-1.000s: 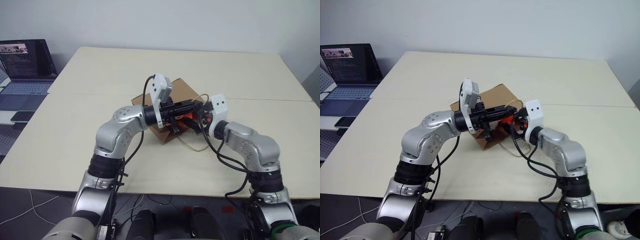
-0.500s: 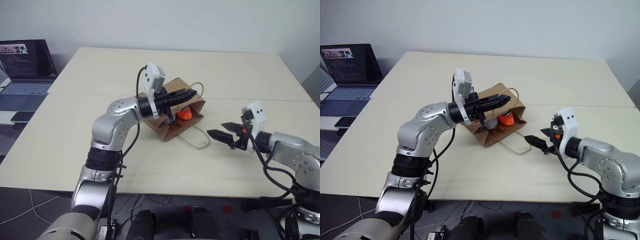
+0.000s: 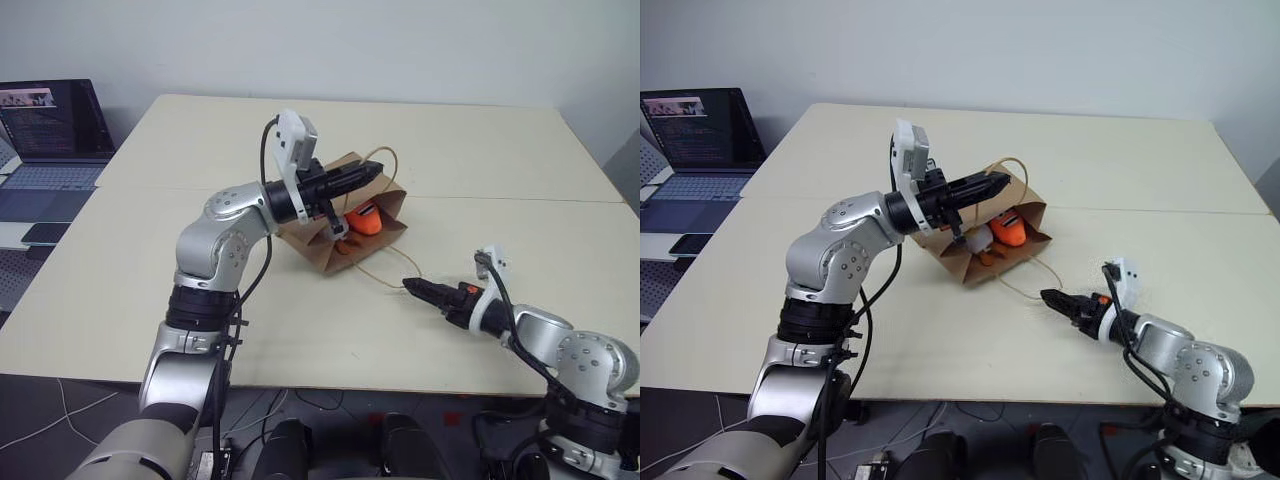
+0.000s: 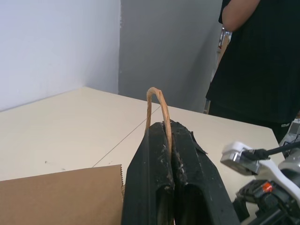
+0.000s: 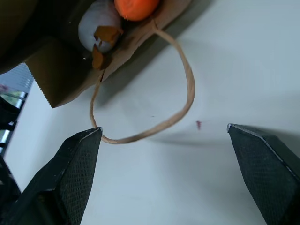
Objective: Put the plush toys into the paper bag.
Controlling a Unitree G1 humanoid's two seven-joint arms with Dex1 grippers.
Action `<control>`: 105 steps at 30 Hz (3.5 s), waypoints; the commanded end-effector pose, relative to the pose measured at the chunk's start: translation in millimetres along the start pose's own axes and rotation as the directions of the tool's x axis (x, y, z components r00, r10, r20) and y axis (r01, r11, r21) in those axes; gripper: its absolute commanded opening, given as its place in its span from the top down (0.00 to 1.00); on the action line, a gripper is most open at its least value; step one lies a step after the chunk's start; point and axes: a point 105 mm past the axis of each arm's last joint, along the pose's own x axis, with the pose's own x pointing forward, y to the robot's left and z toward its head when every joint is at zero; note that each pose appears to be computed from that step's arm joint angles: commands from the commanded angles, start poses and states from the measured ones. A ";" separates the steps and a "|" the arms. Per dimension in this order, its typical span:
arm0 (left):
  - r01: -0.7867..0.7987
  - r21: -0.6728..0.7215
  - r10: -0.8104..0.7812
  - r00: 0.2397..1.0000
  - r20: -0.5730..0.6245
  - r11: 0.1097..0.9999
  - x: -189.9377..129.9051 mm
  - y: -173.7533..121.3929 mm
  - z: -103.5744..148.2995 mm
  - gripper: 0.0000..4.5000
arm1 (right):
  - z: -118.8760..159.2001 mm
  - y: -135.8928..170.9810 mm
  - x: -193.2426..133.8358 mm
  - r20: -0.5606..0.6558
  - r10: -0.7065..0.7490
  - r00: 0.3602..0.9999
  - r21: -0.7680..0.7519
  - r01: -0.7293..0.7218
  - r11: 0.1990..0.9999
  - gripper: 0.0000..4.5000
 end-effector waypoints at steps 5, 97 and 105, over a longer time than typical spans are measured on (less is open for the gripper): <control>0.003 0.057 -0.005 0.999 0.035 0.998 0.9 -0.5 15.8 1.00 | 11.0 4.7 18.7 0.111 0.003 0.994 0.095 -0.014 0.995 0.21; -0.101 -0.127 0.096 0.995 -0.041 0.987 -43.0 24.6 -44.1 0.01 | 97.6 109.7 -109.1 -0.166 0.225 0.960 -0.816 -0.261 0.516 0.00; -0.011 -0.105 0.006 0.999 -0.054 0.994 -32.7 16.4 -48.2 0.01 | 95.2 110.2 -112.6 -0.173 0.228 0.958 -0.804 -0.271 0.529 0.00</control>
